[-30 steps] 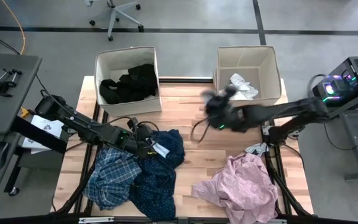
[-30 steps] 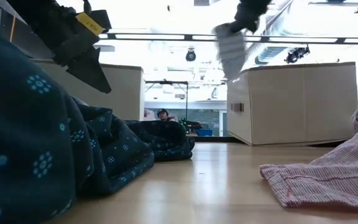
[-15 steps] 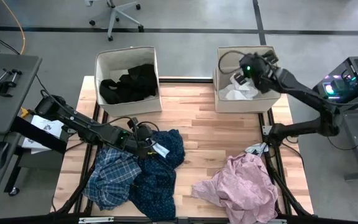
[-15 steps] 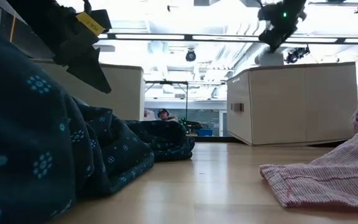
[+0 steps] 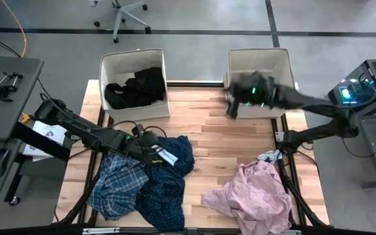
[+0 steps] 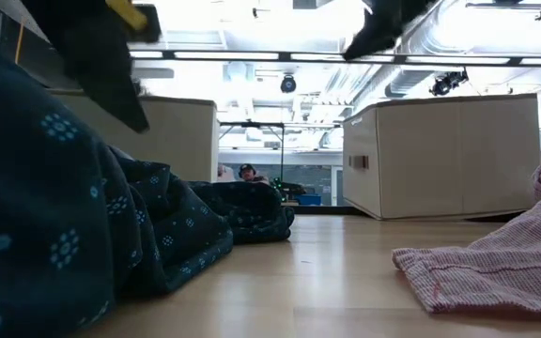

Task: Sort clothes
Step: Put the dark blue shirt into the left laundry bin

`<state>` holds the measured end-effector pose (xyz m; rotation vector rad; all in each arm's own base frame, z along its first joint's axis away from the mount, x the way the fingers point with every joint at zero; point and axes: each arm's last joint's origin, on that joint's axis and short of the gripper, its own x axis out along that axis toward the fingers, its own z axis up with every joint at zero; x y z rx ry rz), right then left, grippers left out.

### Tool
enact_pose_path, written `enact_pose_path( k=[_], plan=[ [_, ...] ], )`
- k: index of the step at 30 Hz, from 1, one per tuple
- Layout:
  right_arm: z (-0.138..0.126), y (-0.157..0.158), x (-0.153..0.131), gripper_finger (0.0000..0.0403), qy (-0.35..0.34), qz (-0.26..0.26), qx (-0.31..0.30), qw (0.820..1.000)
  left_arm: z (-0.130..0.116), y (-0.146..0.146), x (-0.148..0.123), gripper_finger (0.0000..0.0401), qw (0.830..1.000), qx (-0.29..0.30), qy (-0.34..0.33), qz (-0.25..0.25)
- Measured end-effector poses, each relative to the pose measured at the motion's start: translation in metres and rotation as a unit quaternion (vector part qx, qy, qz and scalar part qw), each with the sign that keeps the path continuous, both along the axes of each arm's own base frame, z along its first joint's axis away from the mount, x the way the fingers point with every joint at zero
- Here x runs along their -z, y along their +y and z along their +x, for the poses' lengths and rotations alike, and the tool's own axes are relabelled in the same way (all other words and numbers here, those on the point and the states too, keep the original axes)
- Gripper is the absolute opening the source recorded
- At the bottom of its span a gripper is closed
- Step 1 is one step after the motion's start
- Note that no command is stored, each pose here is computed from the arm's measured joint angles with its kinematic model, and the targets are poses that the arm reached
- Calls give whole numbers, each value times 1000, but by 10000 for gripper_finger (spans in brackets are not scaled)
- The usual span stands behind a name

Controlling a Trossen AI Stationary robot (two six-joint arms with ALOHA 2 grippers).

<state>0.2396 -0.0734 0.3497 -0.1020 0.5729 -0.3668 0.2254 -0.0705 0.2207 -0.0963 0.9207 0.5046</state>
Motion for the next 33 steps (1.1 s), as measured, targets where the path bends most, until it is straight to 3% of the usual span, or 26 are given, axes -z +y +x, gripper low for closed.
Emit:
enact_pose_path(
  k=[5,10,17,22,25,29,33],
  plan=[
    [44,59,44,181,-75,-43,-174,981,-20,-10,-29,184,999,27,15,-43],
    [90,97,94,181,-107,-46,-237,964,-45,-19,-38,184,993,29,31,-107],
    [154,117,140,204,-8,-13,-285,958,-71,-35,-36,184,989,-15,55,-134],
    [190,122,168,248,79,14,-298,951,-77,-43,-34,184,992,-32,38,-117],
    [205,124,187,254,137,15,-298,945,-76,-47,-32,184,995,-32,18,-88],
    [212,129,216,211,221,26,-296,929,-72,-48,-30,184,999,-37,-28,-29],
    [212,132,223,110,267,21,-277,923,-66,-48,-29,184,996,-38,-74,39]
  ],
)
